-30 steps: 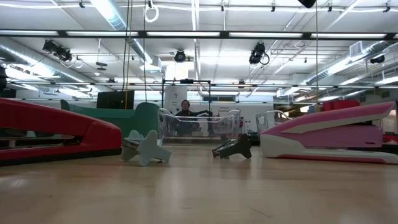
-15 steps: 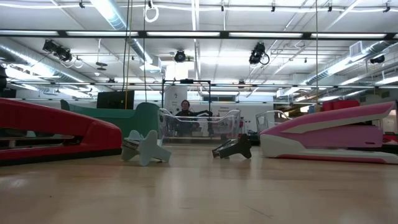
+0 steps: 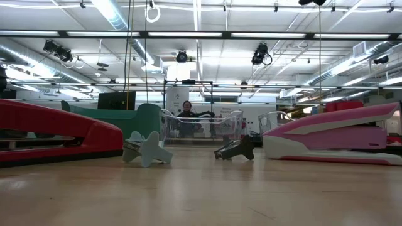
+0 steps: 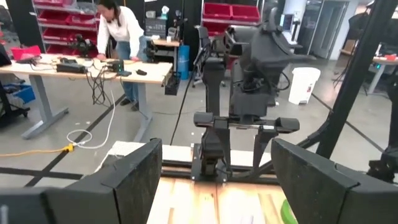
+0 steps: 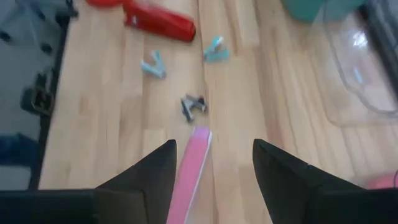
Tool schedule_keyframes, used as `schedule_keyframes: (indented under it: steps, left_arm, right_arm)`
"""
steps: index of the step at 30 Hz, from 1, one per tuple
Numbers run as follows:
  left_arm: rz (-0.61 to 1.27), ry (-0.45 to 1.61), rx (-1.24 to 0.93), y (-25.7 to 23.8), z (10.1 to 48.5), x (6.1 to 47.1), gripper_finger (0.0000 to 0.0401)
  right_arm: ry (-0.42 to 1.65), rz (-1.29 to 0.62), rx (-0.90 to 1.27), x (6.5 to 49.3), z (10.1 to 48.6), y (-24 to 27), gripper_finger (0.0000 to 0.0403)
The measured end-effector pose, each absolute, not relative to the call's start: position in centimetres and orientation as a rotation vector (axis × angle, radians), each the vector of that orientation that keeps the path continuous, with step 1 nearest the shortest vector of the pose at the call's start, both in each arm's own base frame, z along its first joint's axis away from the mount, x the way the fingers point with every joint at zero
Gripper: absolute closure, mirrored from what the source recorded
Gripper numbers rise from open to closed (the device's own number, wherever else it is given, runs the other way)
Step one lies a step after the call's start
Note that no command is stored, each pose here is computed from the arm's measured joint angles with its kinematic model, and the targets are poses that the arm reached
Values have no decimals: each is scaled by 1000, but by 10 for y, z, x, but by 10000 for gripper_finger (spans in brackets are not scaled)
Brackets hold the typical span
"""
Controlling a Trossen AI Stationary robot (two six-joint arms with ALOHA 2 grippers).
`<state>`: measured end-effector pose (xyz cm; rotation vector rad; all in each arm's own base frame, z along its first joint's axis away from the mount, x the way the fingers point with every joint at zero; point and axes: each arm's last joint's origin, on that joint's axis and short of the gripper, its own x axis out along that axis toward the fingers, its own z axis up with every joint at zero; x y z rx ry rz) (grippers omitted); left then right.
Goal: Pick and place Stapler, Stapler remover, tape
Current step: Put the pink stapler into the left transparent bin
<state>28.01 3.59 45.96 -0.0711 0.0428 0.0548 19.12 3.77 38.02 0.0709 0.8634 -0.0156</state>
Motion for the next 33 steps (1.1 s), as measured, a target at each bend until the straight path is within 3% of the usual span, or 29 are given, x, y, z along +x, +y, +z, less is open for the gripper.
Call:
schedule_keyframes:
  steps: [19, 33]
  left_arm:
    - [57, 299, -25, 30, 435, 277, 97]
    - [22, 375, 90, 29, 428, 274, 97]
  right_arm:
    - [1172, -17, 15, 246, 324, 69, 190]
    - [1335, -90, 135, 267, 292, 78, 190]
